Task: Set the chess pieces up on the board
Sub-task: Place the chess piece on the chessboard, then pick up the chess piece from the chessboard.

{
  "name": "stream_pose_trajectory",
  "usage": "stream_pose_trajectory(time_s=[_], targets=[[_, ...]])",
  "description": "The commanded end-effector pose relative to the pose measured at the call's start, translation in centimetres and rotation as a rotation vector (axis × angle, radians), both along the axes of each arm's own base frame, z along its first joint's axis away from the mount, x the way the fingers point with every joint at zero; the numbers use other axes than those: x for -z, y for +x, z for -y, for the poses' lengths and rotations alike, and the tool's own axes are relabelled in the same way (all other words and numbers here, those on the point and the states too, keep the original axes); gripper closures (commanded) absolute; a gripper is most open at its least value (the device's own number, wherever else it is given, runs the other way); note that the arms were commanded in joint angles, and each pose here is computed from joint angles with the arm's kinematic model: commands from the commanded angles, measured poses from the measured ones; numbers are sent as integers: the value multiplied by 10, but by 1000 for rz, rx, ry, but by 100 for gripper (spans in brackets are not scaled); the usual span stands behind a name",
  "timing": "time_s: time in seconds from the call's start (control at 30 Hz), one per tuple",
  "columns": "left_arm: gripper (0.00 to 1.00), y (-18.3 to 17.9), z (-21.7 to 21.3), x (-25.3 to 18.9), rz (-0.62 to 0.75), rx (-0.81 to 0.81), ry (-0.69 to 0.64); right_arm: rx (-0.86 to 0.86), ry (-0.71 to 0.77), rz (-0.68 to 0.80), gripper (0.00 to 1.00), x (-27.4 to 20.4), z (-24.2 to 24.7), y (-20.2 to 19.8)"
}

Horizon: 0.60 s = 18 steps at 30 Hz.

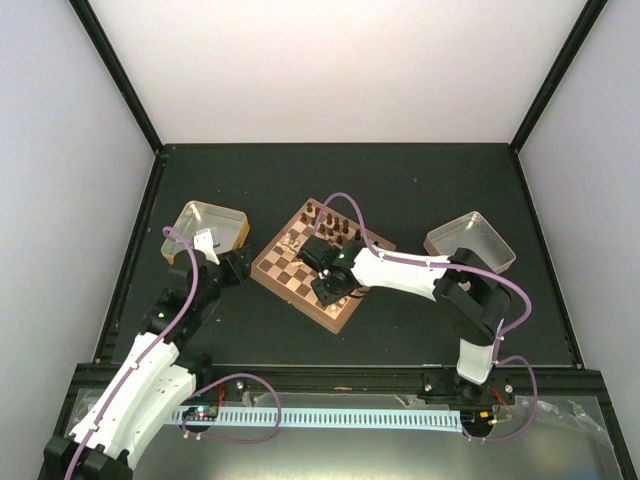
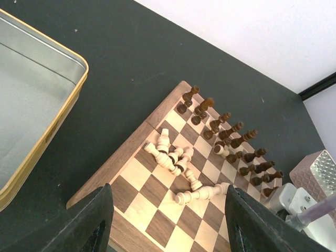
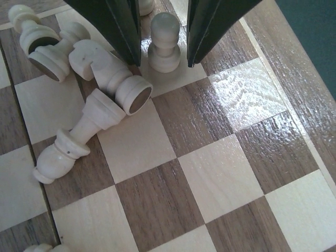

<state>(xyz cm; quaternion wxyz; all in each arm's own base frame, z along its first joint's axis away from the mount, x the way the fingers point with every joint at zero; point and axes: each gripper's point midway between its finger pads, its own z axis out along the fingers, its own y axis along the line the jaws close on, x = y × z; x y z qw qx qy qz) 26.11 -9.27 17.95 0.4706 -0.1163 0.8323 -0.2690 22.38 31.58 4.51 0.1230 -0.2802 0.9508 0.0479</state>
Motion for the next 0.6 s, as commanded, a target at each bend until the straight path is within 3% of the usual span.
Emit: stream_pose_trajectory(time_s=[0.0, 0.3, 0.57], targets=[[40, 1, 2, -2, 18, 10, 2, 18, 46, 16, 73, -19, -8, 5], [39, 2, 2, -7, 32, 15, 6, 133, 142, 135, 68, -64, 2, 28], [39, 3, 3, -8, 40, 19, 9, 259, 168, 120, 65, -54, 28, 51]])
